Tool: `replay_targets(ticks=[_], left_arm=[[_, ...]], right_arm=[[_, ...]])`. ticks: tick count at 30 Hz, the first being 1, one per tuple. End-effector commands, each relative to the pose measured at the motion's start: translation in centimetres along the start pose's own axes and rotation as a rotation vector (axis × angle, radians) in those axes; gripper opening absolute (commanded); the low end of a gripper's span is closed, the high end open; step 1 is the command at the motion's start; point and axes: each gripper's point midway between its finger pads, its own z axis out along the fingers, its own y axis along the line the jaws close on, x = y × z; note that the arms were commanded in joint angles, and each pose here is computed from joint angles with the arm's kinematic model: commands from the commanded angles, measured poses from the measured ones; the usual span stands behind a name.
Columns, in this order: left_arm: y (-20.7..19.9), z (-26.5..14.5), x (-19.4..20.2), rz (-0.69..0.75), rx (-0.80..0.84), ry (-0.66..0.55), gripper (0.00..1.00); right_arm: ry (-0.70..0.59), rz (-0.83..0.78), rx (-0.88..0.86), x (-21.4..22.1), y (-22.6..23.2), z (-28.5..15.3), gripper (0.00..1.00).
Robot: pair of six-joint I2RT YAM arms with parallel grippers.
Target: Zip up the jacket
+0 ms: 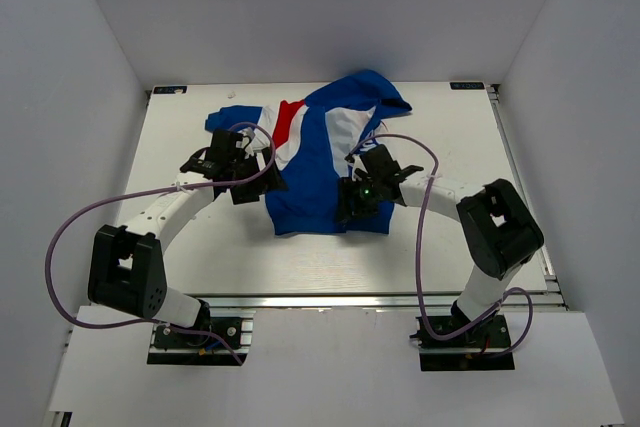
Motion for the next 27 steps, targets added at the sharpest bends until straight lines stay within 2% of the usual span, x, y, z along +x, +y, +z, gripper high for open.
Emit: replay_targets(ticks=[1, 7, 12, 13, 15, 16, 20, 24, 27], left_arm=[[-0.4, -0.3, 0.0, 0.005, 0.014, -0.009, 0.98], [-0.2, -0.5, 0.1, 0.006, 0.006, -0.012, 0.98], [-0.2, -0.8, 0.1, 0.007, 0.005, -0.021, 0.98], [-0.2, -0.8, 0.1, 0.007, 0.003, -0.022, 0.98], [-0.1, -0.9, 0.1, 0.007, 0.001, -0.02, 0.98], [-0.1, -1.0, 0.1, 0.007, -0.001, -0.024, 0.98], [-0.2, -0.9, 0.0, 0.008, 0.001, -0.027, 0.98], [-0.2, -0.7, 0.1, 0.014, 0.003, -0.023, 0.98], [-0.1, -0.5, 0.1, 0.016, 0.004, -0.018, 0.98]], right_arm=[[-0.051, -0.008, -0.057, -0.9, 1.6, -0.5, 0.55], [-0.045, 0.01, -0.064, -1.2, 1.6, 0.1, 0.25], [-0.054, 0.017, -0.085, -1.9, 2.1, 0.4, 0.21], [-0.052, 0.017, -0.085, -1.9, 2.1, 0.4, 0.14], [-0.052, 0.015, -0.077, -2.0, 2.1, 0.3, 0.07], [-0.052, 0.014, -0.07, -1.9, 2.0, 0.2, 0.0], [-0.042, -0.002, 0.015, -1.7, 1.2, -1.3, 0.0], [-0.074, -0.033, 0.243, -1.8, -1.8, -4.6, 0.0], [-0.043, -0.053, 0.44, -1.1, -4.1, -8.2, 0.0]])
